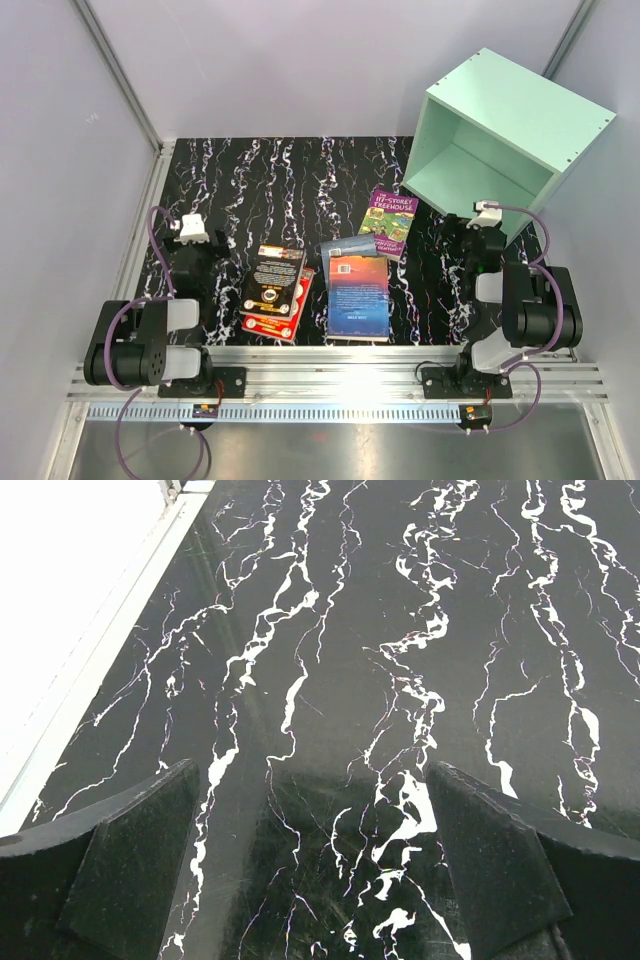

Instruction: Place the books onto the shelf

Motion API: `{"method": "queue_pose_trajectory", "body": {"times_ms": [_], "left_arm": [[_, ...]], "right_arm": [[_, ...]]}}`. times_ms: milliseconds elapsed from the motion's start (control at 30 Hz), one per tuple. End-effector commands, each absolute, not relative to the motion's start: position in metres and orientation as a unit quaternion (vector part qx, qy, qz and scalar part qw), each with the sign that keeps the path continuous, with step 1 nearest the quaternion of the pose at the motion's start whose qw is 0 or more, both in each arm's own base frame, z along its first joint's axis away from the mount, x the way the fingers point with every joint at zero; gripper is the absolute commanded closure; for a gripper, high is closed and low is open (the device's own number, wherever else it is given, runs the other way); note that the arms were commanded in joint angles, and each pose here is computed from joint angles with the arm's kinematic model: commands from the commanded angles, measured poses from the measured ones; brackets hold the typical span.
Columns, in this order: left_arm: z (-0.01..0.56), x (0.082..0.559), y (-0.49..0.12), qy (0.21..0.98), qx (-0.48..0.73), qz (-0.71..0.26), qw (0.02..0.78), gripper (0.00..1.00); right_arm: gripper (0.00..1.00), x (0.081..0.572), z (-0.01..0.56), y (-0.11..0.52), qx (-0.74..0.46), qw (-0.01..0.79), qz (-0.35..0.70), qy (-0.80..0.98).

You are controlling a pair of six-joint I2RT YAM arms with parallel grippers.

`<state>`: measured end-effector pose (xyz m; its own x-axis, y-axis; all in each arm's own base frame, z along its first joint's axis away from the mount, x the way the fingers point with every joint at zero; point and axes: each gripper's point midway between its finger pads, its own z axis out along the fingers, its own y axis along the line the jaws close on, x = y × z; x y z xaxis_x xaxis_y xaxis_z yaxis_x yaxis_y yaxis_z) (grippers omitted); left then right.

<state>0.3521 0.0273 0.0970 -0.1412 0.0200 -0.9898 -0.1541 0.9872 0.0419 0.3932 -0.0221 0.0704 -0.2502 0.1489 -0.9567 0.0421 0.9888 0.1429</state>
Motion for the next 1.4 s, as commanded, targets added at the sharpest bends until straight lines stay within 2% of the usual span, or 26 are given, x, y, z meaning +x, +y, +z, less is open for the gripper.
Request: {"method": "queue_pose_trajectory", "body": {"times_ms": [0,33,100,133,200,267,467,500,567,600,667,700,733,767,800,867,933,1033,1067,1200,1300,1367], "left_arm": [[0.12,0.364,0.024,0.726,-0.044,0.051,0.684,0.01],[0.121,0.364,0.024,0.725,-0.044,0.051,0.685,0.01],[0.119,0.363,0.024,0.727,-0.043,0.052,0.683,0.01],[0.121,0.363,0.024,0.724,-0.045,0.052,0.686,0.01],[0.12,0.362,0.024,0.725,-0.044,0.052,0.685,0.01],[0.119,0.363,0.024,0.726,-0.044,0.052,0.684,0.01],[0.12,0.363,0.023,0.726,-0.043,0.051,0.684,0.01],[0.12,0.363,0.024,0.726,-0.043,0.052,0.684,0.01],[0.121,0.363,0.024,0.725,-0.044,0.051,0.686,0.01],[0.124,0.361,0.028,0.721,-0.051,0.062,0.689,0.01],[0.137,0.362,0.028,0.716,-0.061,0.068,0.692,0.01],[0.135,0.355,0.03,0.738,-0.064,0.074,0.668,0.01],[0.141,0.353,0.03,0.747,-0.079,0.07,0.657,0.01],[0.177,0.363,0.028,0.728,-0.133,0.032,0.671,0.01],[0.175,0.348,0.035,0.747,-0.185,0.034,0.638,0.01],[0.187,0.341,0.036,0.726,-0.308,-0.021,0.614,0.01],[0.193,0.337,0.037,0.725,-0.343,-0.042,0.595,0.01],[0.196,0.349,-0.005,0.745,-0.318,-0.154,0.566,0.01],[0.182,0.358,-0.032,0.778,-0.29,-0.19,0.525,0.01],[0.161,0.351,-0.091,0.821,-0.231,-0.22,0.474,0.01],[0.146,0.322,-0.167,0.847,-0.153,-0.255,0.441,0.01],[0.134,0.31,-0.187,0.854,-0.147,-0.264,0.424,0.01]], "right_arm": [[0.0,0.408,0.11,-0.037,0.091,0.659,0.014,0.746],[0.0,0.404,0.105,-0.038,0.098,0.643,0.006,0.76],[0.0,0.407,0.136,-0.03,0.09,0.647,0.009,0.757],[0.0,0.398,0.119,-0.024,0.119,0.599,0.024,0.792],[0.0,0.392,0.14,-0.015,0.134,0.58,0.035,0.803],[0.0,0.389,0.159,-0.001,0.167,0.574,0.083,0.797],[0.0,0.349,0.206,0.09,0.114,0.552,0.206,0.8],[0.0,0.335,0.202,0.108,0.103,0.527,0.225,0.813],[0.0,0.317,0.225,0.128,0.089,0.522,0.29,0.797],[0.0,0.305,0.247,0.154,0.033,0.527,0.361,0.768],[0.0,0.287,0.233,0.166,0.049,0.499,0.423,0.755],[0.0,0.286,0.235,0.161,0.097,0.5,0.437,0.742],[0.0,0.281,0.21,0.158,0.172,0.454,0.454,0.747],[0.0,0.281,0.203,0.156,0.2,0.443,0.459,0.744],[0.0,0.28,0.199,0.159,0.198,0.434,0.471,0.742],[0.0,0.277,0.192,0.164,0.191,0.42,0.477,0.748],[0.0,0.277,0.179,0.162,0.201,0.4,0.455,0.77],[0.0,0.274,0.171,0.155,0.211,0.399,0.433,0.78],[0.0,0.271,0.165,0.153,0.217,0.39,0.423,0.789],[0.0,0.263,0.133,0.155,0.228,0.342,0.407,0.816],[0.0,0.253,0.096,0.158,0.248,0.296,0.404,0.829],[0.0,0.25,0.081,0.159,0.256,0.281,0.397,0.835]]}}
